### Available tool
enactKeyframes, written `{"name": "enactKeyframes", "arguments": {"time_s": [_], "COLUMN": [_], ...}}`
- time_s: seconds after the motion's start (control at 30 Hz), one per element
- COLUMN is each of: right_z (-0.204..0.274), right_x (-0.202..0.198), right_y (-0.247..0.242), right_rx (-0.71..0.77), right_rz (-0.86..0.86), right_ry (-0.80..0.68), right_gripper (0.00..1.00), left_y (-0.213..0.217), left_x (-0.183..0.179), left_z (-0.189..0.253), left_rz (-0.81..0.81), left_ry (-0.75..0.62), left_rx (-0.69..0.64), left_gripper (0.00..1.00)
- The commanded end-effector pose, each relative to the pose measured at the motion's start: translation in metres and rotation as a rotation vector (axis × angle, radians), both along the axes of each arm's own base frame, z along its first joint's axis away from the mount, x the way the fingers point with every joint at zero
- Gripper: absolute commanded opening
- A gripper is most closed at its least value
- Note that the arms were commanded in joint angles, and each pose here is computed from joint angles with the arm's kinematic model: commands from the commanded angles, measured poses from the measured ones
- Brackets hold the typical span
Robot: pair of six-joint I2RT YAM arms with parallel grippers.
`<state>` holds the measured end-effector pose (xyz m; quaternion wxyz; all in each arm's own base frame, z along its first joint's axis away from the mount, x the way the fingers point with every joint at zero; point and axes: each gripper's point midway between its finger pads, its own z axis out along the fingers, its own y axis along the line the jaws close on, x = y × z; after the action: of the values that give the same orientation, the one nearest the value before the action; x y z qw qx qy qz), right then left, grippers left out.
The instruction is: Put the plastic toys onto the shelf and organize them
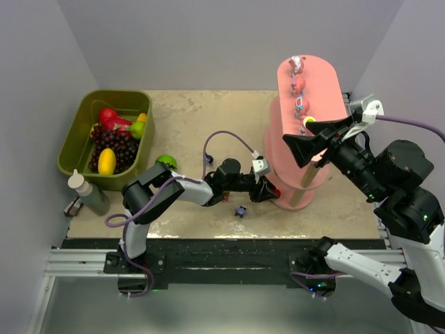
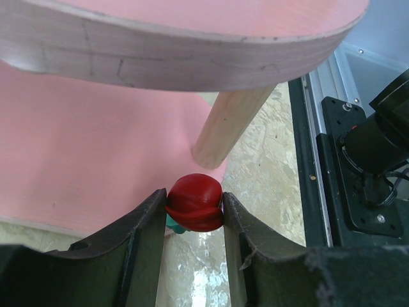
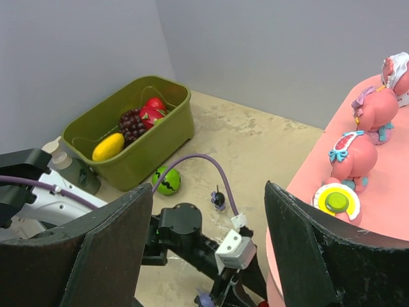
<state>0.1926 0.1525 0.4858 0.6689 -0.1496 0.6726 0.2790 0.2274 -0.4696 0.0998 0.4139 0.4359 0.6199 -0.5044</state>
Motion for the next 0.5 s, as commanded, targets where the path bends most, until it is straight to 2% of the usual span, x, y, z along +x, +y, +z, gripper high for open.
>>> {"name": "enactKeyframes", "arguments": {"time_s": [0.0,0.47], "right_z": [0.014,0.011], "right_x": [-0.001,0.0], "right_y": [-0.009,-0.015], "right_rx": [0.021,0.011], "right_rz": [-0.036,-0.063], "right_ry": [-0.031,-0.034], "right_gripper": [0.74,0.75], "left_y": [-0.014,-0.021], "left_x": [0.009,0.031], "left_z": [0.021,-0.004], "left_rz": [-0.026,0.039], "left_ry": [-0.064,-0.086], "left_rx": [-0.06,0.021], "left_gripper": [0.01,0.05]}}
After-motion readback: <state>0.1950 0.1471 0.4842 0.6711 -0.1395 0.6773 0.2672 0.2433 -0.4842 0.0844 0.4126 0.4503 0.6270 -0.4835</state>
